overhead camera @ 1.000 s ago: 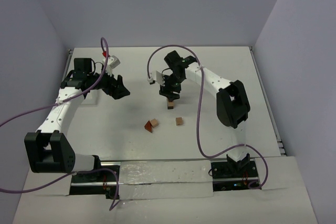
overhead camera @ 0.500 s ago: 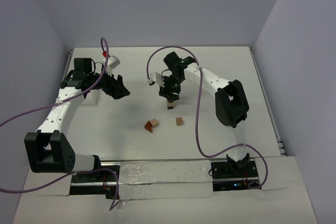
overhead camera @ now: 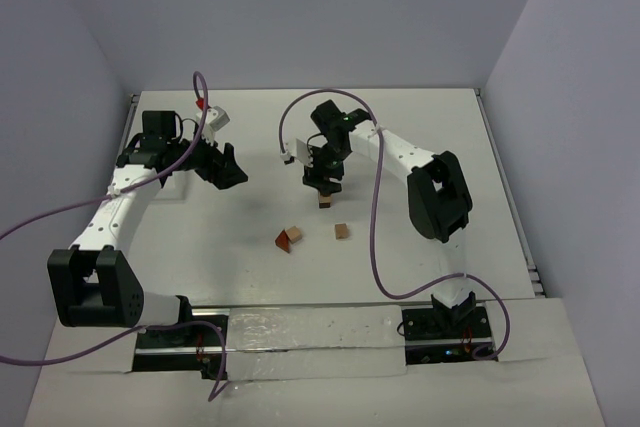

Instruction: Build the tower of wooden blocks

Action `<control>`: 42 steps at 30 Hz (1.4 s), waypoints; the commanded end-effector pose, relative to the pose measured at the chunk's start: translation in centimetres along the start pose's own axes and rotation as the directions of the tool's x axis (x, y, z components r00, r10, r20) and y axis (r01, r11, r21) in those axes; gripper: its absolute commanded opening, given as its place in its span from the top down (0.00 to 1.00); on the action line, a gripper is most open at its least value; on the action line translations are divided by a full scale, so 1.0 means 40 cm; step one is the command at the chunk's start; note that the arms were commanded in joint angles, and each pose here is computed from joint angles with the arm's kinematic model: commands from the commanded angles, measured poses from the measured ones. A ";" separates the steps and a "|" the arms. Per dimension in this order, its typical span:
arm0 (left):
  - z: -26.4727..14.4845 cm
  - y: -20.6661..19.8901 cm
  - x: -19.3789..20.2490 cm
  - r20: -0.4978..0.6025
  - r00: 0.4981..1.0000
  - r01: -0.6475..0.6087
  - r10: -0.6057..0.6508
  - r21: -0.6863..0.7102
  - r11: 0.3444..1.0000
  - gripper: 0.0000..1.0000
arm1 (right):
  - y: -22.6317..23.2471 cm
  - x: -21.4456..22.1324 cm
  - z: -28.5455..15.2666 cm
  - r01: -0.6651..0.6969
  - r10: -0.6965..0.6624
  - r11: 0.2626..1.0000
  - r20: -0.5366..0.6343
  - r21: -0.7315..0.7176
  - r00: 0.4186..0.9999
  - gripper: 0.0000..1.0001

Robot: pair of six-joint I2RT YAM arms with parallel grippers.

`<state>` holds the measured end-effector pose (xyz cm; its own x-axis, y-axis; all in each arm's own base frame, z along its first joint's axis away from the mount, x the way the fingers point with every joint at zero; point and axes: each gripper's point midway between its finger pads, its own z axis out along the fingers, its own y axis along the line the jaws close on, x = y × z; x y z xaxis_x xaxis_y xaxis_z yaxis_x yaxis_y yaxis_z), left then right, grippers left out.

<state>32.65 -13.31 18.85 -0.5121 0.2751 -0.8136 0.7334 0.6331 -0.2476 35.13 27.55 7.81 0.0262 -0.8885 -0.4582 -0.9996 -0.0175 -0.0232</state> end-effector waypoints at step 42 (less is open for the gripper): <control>-0.061 0.003 -0.076 0.123 0.990 -0.054 0.066 -0.098 0.994 0.01 | 0.260 0.077 -0.206 0.110 -0.125 0.974 0.060 0.198 0.990 0.45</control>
<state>32.77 -12.41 21.69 -0.4383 0.2384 -0.8666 0.7111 0.6817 -0.1721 24.08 22.30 15.85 0.1193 -0.8106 -0.5734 -0.9819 -0.0108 -0.1890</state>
